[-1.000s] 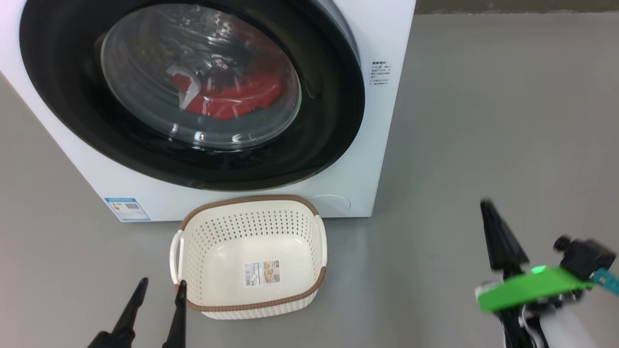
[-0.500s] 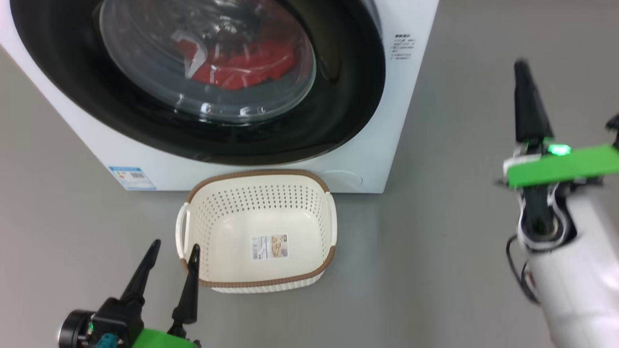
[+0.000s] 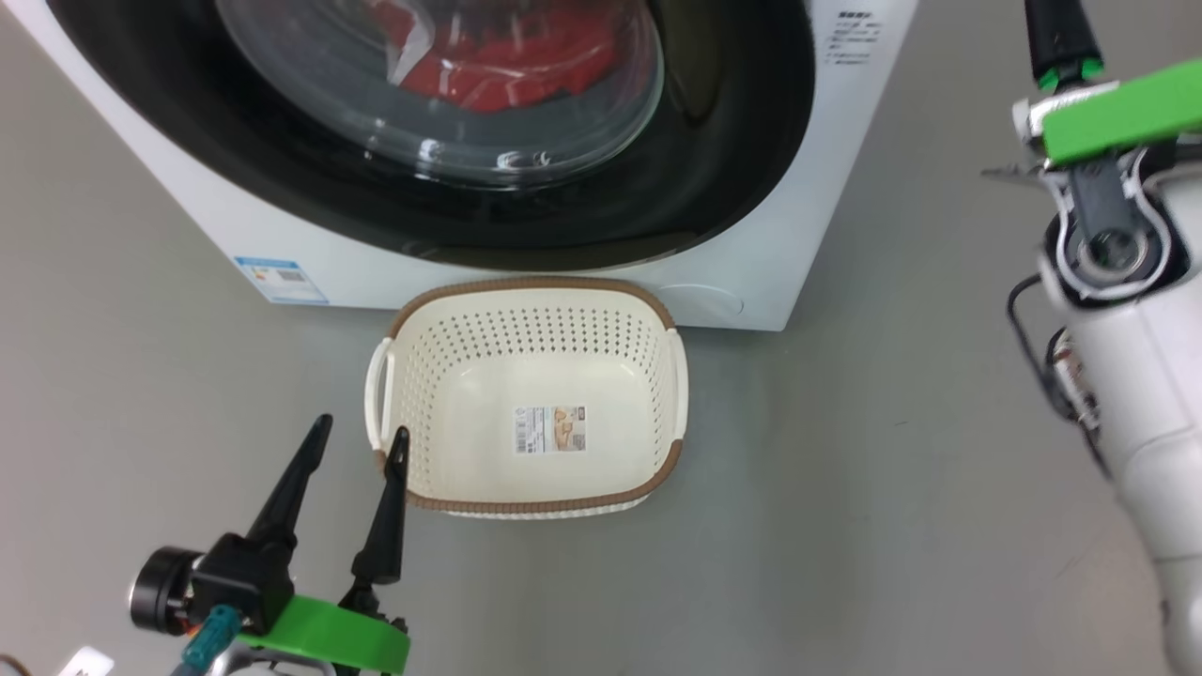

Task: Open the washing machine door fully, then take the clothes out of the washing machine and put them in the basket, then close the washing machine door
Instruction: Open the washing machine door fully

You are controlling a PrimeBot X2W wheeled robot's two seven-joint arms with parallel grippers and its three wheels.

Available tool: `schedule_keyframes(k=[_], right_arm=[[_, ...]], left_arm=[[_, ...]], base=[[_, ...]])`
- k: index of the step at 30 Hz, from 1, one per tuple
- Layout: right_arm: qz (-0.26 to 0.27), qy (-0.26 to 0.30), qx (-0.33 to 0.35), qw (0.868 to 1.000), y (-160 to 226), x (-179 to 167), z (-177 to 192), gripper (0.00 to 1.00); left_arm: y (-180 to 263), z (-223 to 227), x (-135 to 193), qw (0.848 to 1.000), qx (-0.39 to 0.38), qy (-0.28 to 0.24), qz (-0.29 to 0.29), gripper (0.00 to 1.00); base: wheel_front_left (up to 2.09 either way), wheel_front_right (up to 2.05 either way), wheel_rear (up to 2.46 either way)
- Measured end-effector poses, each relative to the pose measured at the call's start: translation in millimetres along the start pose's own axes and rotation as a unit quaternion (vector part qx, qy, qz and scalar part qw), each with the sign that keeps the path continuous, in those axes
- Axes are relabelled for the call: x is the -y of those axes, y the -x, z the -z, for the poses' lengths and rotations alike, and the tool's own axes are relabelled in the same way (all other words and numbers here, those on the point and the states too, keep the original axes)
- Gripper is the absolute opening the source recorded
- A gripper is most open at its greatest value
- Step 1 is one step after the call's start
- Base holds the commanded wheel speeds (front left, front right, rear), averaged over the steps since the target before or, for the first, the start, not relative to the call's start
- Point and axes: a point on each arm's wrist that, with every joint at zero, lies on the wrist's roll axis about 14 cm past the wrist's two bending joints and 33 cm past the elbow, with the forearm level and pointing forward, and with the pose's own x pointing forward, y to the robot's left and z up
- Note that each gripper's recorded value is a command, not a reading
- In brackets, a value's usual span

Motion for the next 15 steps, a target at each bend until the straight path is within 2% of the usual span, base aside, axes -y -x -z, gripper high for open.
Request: schedule_keyframes(k=[6, 9, 15], right_arm=[[-0.01, 0.004, -0.094, 0.996, -21.5, 1.0, 27.2, 0.0], [-0.006, -0.03, -0.138, 0.99, -27.5, 4.3, 44.1, 0.0], [0.026, -0.109, -0.243, 0.963, -22.0, 26.4, 81.9, 0.0]], left_arm=[[-4.5, 4.2, -3.9, 1.0, -0.005, 0.001, -0.003, 1.0], [-7.1, 6.7, -6.7, 1.0, -0.009, 0.0, -0.006, 1.0], [-7.1, 14.8, -10.9, 1.0, -0.02, 0.001, -0.011, 1.0]], base=[[0.0, 0.0, 0.0], [0.0, 0.0, 0.0], [0.0, 0.0, 0.0]])
